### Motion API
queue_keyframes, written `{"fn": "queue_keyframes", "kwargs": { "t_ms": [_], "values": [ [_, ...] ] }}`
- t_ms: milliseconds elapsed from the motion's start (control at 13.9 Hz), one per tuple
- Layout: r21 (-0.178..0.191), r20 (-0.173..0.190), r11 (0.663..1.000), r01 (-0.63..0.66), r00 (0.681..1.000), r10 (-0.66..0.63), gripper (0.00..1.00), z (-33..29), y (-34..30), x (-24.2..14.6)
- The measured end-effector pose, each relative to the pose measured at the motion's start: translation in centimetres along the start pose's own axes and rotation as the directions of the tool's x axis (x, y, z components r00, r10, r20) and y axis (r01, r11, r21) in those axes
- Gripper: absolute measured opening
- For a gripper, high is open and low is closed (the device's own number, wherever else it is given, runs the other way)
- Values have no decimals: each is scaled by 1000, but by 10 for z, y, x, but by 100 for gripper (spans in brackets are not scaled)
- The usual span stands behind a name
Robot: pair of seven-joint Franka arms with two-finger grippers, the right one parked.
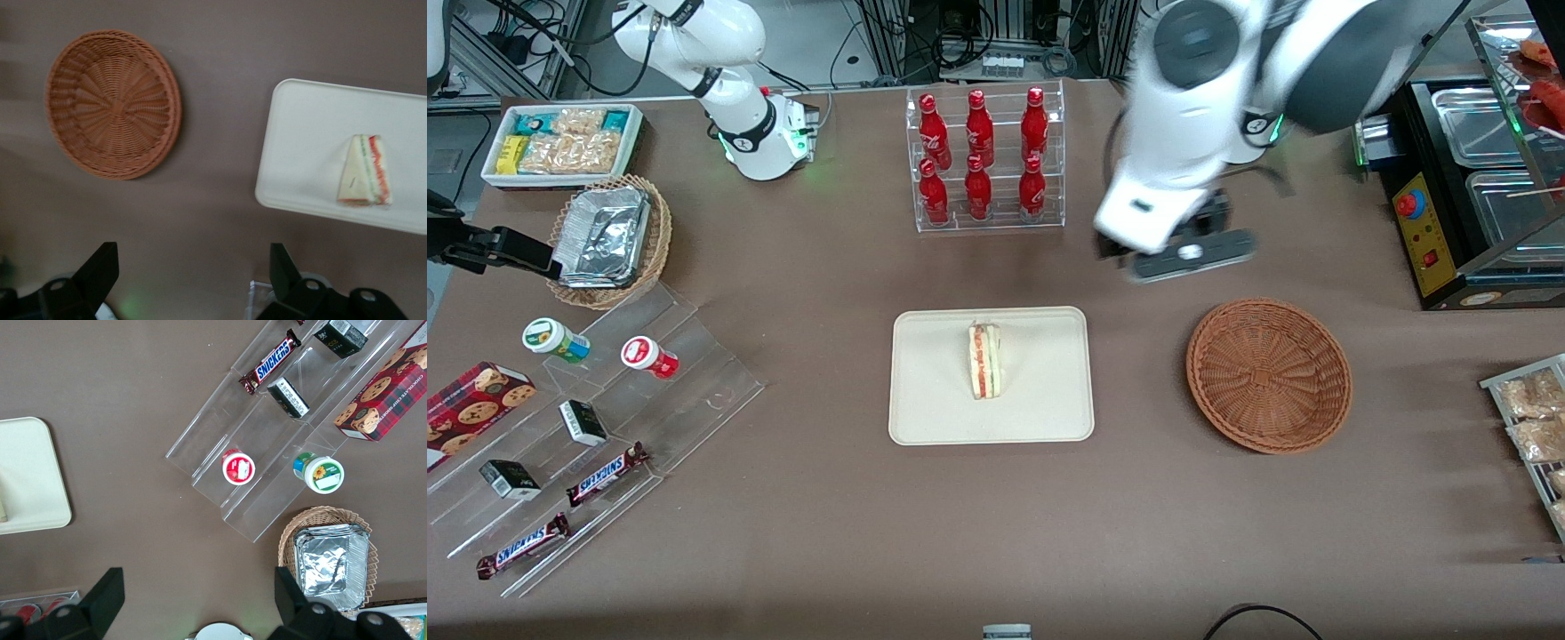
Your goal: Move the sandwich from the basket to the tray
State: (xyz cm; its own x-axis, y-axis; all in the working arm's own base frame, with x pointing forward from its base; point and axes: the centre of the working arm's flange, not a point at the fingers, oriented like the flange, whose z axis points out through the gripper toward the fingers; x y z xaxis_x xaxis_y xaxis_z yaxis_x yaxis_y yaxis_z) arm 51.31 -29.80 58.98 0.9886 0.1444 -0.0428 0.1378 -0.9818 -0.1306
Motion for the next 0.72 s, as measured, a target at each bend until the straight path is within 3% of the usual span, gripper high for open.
{"fn": "queue_keyframes", "kwargs": {
  "t_ms": [144, 361, 505, 722],
  "values": [
    [-5, 34, 999, -54, 998, 55, 100, -9, -58, 17],
    [-80, 72, 987, -139, 987, 145, 100, -11, -163, 44],
    [-114, 85, 979, -169, 980, 179, 100, -9, -230, 54],
    [-130, 82, 980, -153, 983, 165, 100, -8, -286, 58]
  ]
}}
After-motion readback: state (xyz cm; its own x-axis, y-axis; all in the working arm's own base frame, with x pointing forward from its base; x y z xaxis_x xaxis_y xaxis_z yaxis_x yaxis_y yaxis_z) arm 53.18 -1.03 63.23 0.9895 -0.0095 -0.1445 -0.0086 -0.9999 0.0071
